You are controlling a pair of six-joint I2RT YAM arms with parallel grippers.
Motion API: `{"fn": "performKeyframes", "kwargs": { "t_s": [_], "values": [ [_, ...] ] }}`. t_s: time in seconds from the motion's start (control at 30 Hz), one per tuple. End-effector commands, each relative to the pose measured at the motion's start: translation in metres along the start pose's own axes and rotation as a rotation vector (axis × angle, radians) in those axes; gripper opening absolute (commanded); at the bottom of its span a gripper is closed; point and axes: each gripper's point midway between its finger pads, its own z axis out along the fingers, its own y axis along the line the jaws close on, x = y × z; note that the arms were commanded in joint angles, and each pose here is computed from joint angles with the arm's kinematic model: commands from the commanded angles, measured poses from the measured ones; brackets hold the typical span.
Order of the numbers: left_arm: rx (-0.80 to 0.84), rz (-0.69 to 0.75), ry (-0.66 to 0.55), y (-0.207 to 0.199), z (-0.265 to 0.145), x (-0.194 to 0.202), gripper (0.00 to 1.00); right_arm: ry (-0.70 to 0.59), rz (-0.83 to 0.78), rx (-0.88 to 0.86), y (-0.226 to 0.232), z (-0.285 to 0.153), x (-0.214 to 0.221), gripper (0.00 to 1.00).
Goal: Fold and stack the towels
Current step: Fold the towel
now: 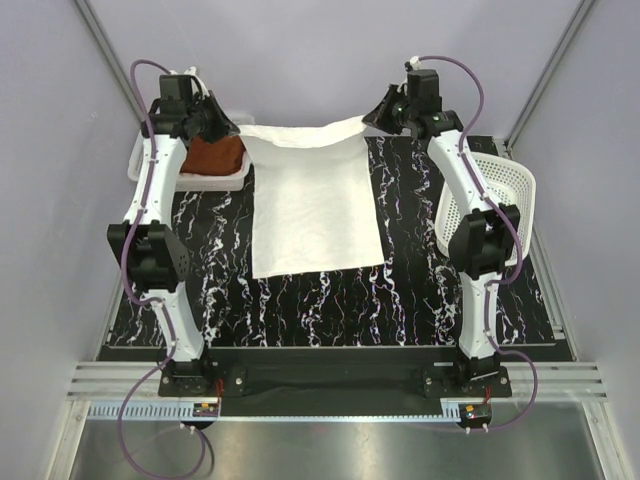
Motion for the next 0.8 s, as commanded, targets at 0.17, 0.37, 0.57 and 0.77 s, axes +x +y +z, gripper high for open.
{"fn": "performKeyframes", "kwargs": {
  "t_s": [0.17,0.37,0.57,0.77],
  "values": [
    [-0.010,-0.025,0.197,0.024,-0.020,0.093,0.00,0.120,0.032,0.008,-0.024,-0.018,0.062,0.00],
    [-0.090,-0.045,0.337,0.054,-0.030,0.169,0.00,0.262,0.076,0.102,-0.060,-0.038,0.123,0.00],
    [-0.116,-0.085,0.438,0.066,-0.039,0.231,0.00,0.392,0.071,0.130,-0.081,-0.060,0.170,0.00],
    [-0.180,-0.071,0.416,0.060,-0.057,0.222,0.00,0.416,0.017,0.144,-0.075,-0.076,0.164,0.00]
  ]
}}
